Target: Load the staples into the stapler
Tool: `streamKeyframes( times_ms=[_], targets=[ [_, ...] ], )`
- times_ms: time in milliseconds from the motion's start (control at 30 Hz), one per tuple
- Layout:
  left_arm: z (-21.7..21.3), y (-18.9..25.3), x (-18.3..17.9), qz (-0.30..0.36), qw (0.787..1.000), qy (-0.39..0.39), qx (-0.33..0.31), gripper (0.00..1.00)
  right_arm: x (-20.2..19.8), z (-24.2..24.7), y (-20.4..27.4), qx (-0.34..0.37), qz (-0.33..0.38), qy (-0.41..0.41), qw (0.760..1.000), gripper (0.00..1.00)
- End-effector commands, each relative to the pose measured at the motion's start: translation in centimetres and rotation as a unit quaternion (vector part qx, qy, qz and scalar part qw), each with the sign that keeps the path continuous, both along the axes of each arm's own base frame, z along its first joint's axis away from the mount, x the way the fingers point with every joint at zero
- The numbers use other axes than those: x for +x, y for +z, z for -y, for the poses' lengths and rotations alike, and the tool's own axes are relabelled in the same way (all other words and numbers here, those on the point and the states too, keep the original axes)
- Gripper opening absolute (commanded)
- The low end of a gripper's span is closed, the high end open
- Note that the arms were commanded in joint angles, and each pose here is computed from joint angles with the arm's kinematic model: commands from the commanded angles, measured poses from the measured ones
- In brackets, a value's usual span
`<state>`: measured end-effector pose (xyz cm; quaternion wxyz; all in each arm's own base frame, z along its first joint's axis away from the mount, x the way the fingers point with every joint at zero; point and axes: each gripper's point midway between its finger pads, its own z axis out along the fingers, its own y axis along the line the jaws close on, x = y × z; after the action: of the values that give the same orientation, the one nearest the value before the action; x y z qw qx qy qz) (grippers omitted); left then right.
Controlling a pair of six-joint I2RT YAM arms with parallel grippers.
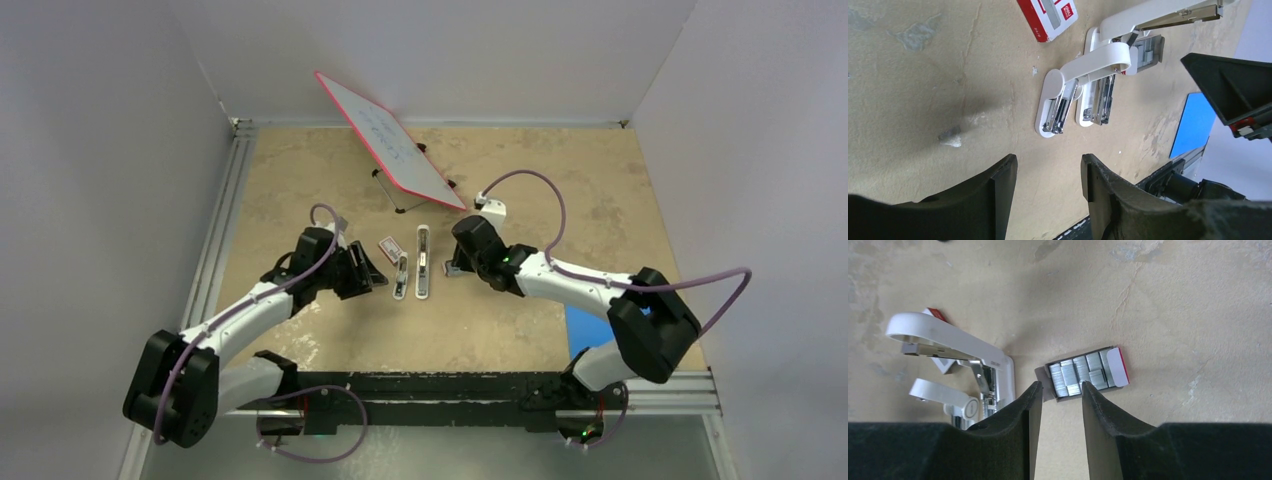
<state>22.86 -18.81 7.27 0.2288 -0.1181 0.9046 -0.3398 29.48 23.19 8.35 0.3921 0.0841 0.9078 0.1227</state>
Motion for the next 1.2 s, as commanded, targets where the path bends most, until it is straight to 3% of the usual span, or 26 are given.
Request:
streamKeyframes(
  times_ms=[0, 167, 800, 1167],
  targets=[
    [-0.1, 1.9, 1.5, 0.040, 0.999, 0.003, 0.009, 0.50, 0.8, -0.7, -0.6, -0.025, 0.002, 0.036, 0.999, 0.35],
    [-0.1, 1.9, 1.5, 0.040, 0.999, 0.002, 0.013, 0.50, 1.2, -1.0, -1.7, -0.037, -0.008, 0.041, 0.998, 0.28],
    [-0.1, 0.6, 1.3, 0.017, 1.000, -0.001, 0.020, 0.50, 2.0, -2.1, -3.4, -0.038, -0.015, 0.055, 0.998, 0.35],
    [-0.1, -0.1, 1.1, 0.007, 1.000, -0.001, 0.022, 0.51, 2.1, -1.5, -4.9, -0.065, -0.018, 0.054, 0.996, 0.32]
  ],
)
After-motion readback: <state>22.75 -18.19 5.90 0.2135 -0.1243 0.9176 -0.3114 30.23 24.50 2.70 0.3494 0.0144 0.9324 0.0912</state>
